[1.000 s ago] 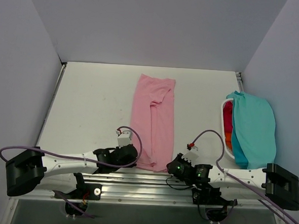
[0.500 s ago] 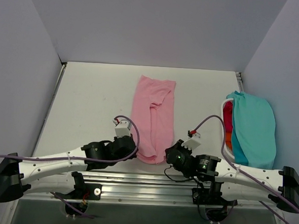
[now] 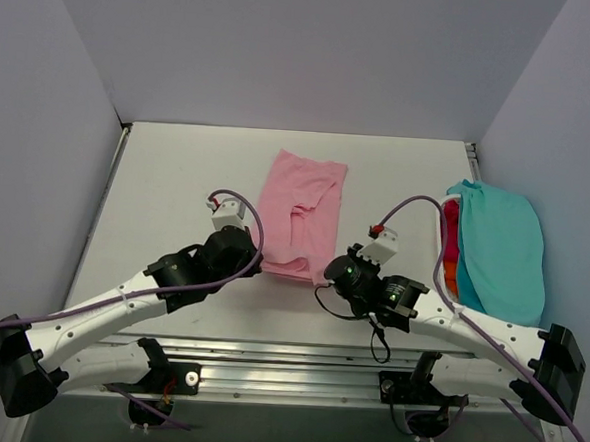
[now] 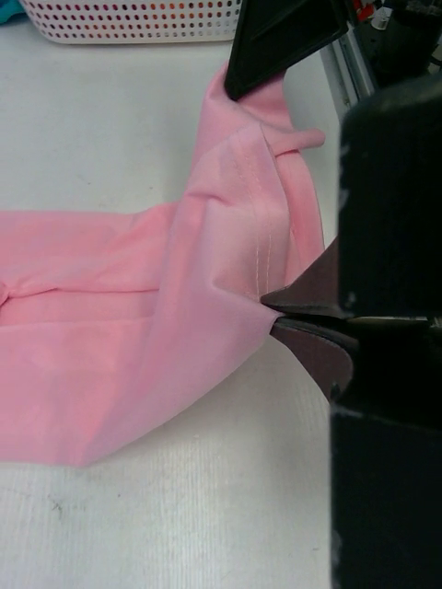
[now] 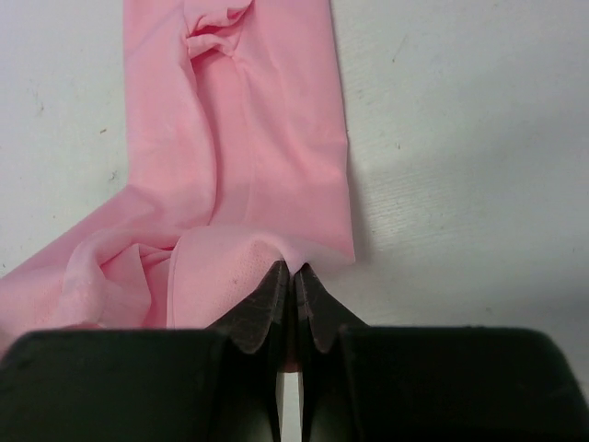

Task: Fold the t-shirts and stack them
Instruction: Fold the folded rectangular tshirt in 1/3 of the way, then grab one side of the 2/3 rectangular tshirt with both arms, then fold the long partially folded tshirt into a neat square

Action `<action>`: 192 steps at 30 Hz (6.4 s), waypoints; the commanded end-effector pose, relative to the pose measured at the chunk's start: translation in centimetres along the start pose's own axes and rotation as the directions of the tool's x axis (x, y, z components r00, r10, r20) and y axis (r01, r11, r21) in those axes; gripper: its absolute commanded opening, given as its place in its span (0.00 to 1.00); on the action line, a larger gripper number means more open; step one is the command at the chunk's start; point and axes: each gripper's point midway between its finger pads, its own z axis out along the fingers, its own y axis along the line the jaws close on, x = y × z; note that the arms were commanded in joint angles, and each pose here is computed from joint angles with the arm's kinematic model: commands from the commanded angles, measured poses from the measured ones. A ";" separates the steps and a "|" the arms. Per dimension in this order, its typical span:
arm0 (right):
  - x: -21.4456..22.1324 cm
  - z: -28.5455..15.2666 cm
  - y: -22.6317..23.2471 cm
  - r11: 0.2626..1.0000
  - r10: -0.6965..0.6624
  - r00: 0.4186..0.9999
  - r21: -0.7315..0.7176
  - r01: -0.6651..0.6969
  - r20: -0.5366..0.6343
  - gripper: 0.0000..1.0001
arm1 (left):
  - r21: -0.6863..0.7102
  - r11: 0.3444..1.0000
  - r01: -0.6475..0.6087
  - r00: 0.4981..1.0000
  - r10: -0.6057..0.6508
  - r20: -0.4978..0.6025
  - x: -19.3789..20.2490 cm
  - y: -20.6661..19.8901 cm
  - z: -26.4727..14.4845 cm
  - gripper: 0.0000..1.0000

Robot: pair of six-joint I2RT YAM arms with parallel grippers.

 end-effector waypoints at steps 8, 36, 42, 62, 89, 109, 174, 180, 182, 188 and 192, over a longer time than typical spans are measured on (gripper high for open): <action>-3.4 2.4 1.6 0.998 -0.052 0.996 0.045 0.049 0.073 0.00 | 0.065 0.997 0.031 0.999 -0.032 0.010 -3.2 -0.5 2.2 0.02; -17.5 20.1 4.5 0.935 -0.005 0.988 0.350 -0.049 0.152 1.00 | 0.408 0.884 0.230 0.964 -0.150 -0.219 -19.5 1.6 27.2 0.94; -16.8 15.5 4.6 0.958 0.027 0.983 0.276 -0.077 0.180 1.00 | 0.379 0.899 0.221 0.972 -0.171 -0.161 -20.9 3.3 23.7 0.94; -0.1 11.7 -4.6 0.981 0.042 0.999 0.191 -0.039 -0.016 0.96 | 0.018 0.958 0.286 0.944 -0.278 -0.177 -1.8 13.0 13.2 0.94; 3.8 15.2 -4.0 0.983 0.033 0.996 0.185 -0.017 -0.083 0.00 | 0.032 0.936 0.350 0.904 -0.329 -0.273 3.2 12.7 17.0 0.94; 3.5 15.2 -5.0 0.976 0.029 0.997 0.215 -0.014 -0.070 0.00 | -0.029 0.960 0.280 0.903 -0.273 -0.331 8.8 11.1 12.6 0.94; -4.3 6.8 1.4 0.998 -0.001 1.000 0.064 0.003 -0.027 0.00 | 0.022 0.989 0.149 0.989 -0.149 -0.010 -4.3 3.6 2.6 0.03; -5.5 8.3 3.7 0.998 -0.012 1.000 0.059 0.013 -0.016 0.00 | 0.054 0.988 0.143 0.989 -0.145 0.026 -8.0 2.7 3.7 0.03; -5.8 8.9 3.9 0.997 -0.019 1.000 0.072 0.019 -0.007 0.00 | 0.061 0.987 0.150 0.987 -0.153 0.040 -9.5 3.0 4.4 0.03; -6.9 10.0 5.2 0.996 -0.029 1.000 0.084 0.029 0.001 0.00 | 0.098 0.979 0.181 0.983 -0.183 0.016 -12.0 4.3 6.3 0.03; -7.2 10.5 5.3 0.996 -0.031 1.000 0.089 0.031 0.002 0.00 | 0.114 0.977 0.178 0.983 -0.181 0.014 -12.9 4.3 7.2 0.03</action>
